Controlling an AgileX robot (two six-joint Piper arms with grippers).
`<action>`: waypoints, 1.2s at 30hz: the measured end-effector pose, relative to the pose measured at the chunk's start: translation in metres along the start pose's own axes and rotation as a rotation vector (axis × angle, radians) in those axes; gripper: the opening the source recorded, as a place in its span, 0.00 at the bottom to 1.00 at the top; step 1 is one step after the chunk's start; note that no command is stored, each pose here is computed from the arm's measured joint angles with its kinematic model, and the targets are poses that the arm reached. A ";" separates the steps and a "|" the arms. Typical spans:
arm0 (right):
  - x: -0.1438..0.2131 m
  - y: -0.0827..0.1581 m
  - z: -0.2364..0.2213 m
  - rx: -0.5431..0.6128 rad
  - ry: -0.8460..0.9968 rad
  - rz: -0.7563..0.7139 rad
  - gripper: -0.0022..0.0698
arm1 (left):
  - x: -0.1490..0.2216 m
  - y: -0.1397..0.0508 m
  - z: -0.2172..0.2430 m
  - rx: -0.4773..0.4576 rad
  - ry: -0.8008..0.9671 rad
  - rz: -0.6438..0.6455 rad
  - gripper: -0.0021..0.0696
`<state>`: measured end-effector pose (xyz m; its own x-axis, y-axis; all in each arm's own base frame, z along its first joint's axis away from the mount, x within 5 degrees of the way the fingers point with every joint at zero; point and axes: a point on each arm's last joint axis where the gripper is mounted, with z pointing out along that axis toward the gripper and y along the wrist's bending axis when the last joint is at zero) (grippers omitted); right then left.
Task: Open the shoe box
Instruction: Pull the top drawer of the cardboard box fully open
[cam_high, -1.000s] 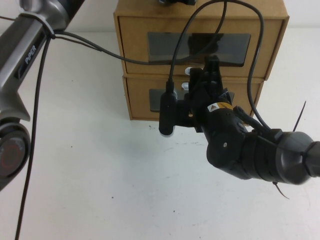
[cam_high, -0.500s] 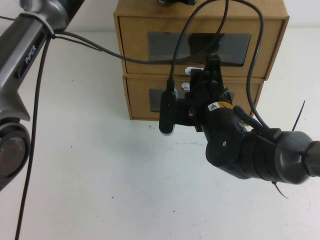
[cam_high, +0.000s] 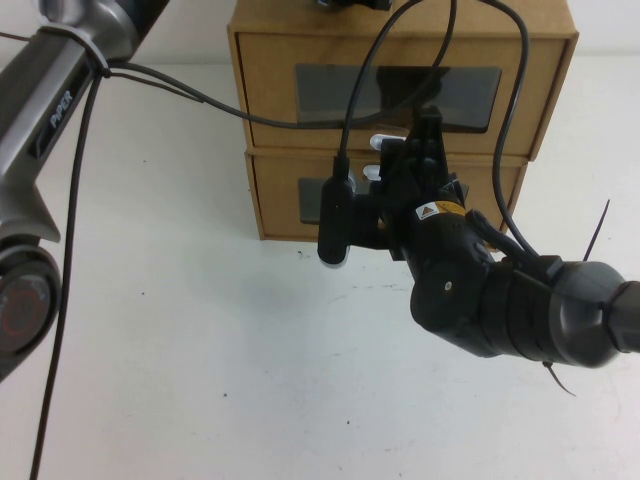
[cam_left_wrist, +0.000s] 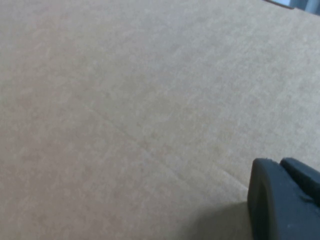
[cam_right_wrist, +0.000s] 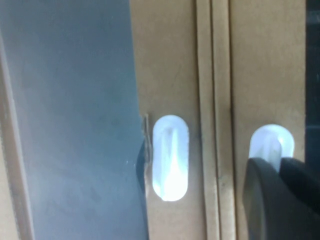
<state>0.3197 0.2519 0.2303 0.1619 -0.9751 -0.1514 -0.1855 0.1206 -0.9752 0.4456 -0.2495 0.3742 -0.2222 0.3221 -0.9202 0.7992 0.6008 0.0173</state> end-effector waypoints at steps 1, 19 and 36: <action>0.000 0.000 0.000 0.000 0.000 0.000 0.04 | 0.000 0.000 0.000 0.000 0.000 0.000 0.02; -0.002 -0.003 -0.004 -0.001 0.000 -0.016 0.03 | 0.000 0.000 0.000 0.001 0.001 0.000 0.02; -0.017 -0.003 -0.032 -0.047 0.041 0.024 0.03 | 0.000 -0.003 -0.004 0.026 0.027 -0.007 0.02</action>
<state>0.2863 0.2618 0.2406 0.1169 -0.9791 -0.1665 -0.2346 0.1356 -0.9626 0.4414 -0.2485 0.3753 -0.2430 0.3378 -0.9093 0.8114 0.5844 0.0002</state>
